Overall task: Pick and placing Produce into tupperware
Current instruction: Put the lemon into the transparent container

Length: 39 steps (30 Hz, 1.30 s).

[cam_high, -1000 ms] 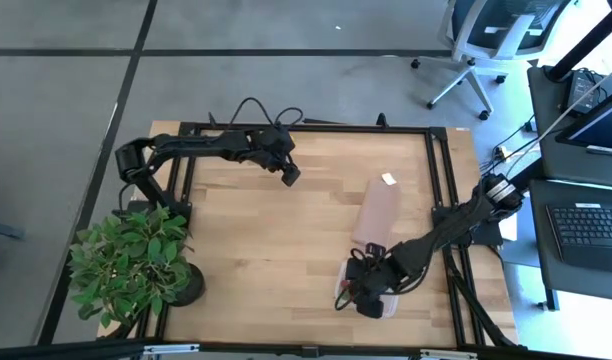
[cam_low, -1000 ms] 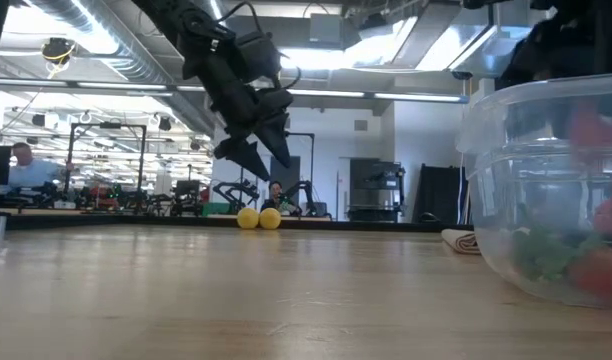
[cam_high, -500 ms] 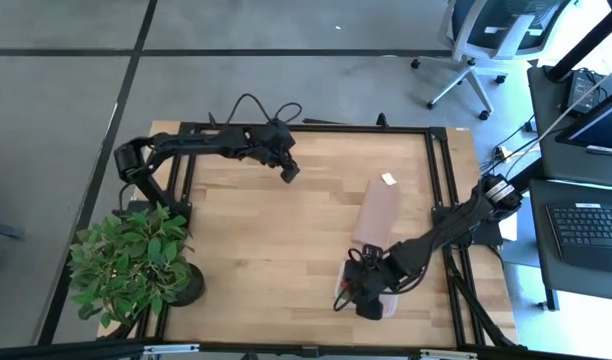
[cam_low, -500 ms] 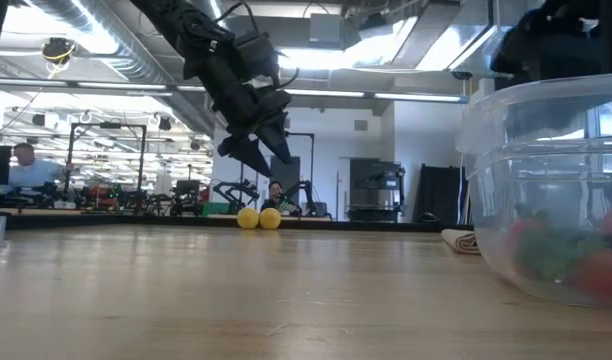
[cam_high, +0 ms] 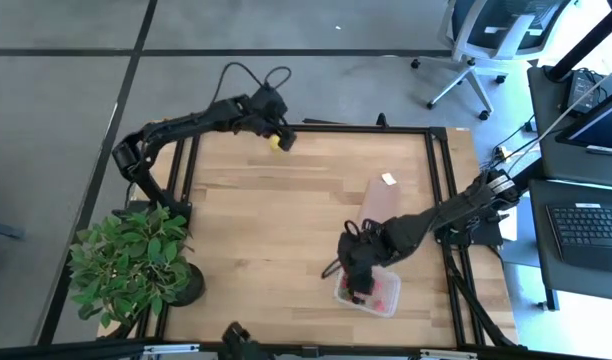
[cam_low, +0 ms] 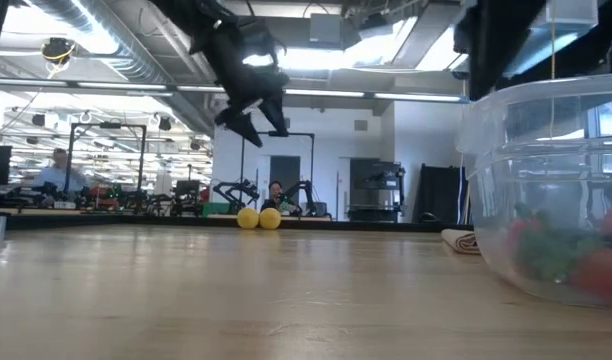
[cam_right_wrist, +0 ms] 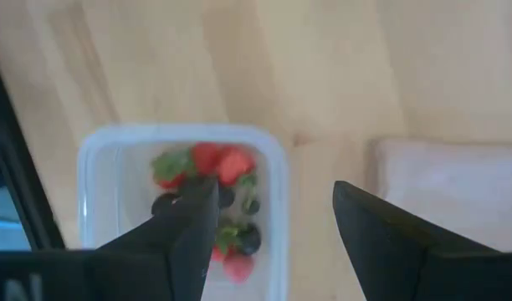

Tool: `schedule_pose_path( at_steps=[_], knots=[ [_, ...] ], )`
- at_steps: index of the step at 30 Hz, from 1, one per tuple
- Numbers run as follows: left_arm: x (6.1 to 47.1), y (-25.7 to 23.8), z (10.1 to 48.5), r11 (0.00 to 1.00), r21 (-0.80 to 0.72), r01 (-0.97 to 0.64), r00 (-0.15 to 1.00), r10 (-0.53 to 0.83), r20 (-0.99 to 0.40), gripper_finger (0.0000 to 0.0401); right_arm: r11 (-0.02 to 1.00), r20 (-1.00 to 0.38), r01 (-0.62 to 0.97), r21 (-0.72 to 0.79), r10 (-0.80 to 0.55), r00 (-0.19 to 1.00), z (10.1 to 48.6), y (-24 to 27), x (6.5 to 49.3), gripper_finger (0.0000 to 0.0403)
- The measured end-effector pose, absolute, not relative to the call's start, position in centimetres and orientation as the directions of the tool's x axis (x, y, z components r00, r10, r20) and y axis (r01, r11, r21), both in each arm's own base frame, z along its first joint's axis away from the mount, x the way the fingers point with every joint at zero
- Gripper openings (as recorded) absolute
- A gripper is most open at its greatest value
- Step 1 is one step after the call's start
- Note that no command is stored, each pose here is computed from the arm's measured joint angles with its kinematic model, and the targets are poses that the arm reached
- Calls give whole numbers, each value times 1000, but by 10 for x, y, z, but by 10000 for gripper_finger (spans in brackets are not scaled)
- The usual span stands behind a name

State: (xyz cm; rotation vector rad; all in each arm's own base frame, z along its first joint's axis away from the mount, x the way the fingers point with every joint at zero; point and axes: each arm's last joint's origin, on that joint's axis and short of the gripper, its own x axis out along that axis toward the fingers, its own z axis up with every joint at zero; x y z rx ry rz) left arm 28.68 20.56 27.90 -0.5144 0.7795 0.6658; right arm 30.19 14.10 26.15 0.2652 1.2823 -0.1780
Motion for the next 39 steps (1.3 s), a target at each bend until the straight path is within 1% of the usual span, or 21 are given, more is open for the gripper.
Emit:
schedule_pose_path(
  at_steps=[3, 6, 11, 15, 19, 23, 31, 39],
  knots=[
    [276, 223, 282, 647, -194, -737, 510, 345, -788, 350, 943, -954, 313, 113, 14, 301, 269, 127, 304, 238],
    [262, 245, 267, 620, -253, -743, 499, 261, -826, 346, 928, -937, 342, 148, 20, 350, 276, 115, 309, 238],
    [256, 270, 234, 596, -199, -778, 415, 248, -876, 344, 910, -908, 366, 194, 26, 418, 282, 102, 318, 238],
    [263, 276, 213, 592, -191, -783, 385, 221, -896, 344, 900, -908, 389, 195, 15, 420, 282, 93, 321, 238],
    [271, 277, 196, 588, -121, -800, 319, 245, -915, 344, 894, -905, 402, 197, 8, 425, 282, 86, 324, 238],
    [274, 279, 184, 585, -101, -804, 294, 244, -924, 344, 891, -901, 408, 199, 2, 434, 283, 80, 326, 238],
    [279, 282, 163, 580, -101, -809, 267, 209, -941, 344, 901, -901, 394, 182, -8, 434, 283, 72, 328, 238],
    [282, 282, 158, 587, -99, -803, 270, 211, -939, 344, 914, -901, 370, 167, -11, 433, 283, 70, 328, 238]
  ],
)
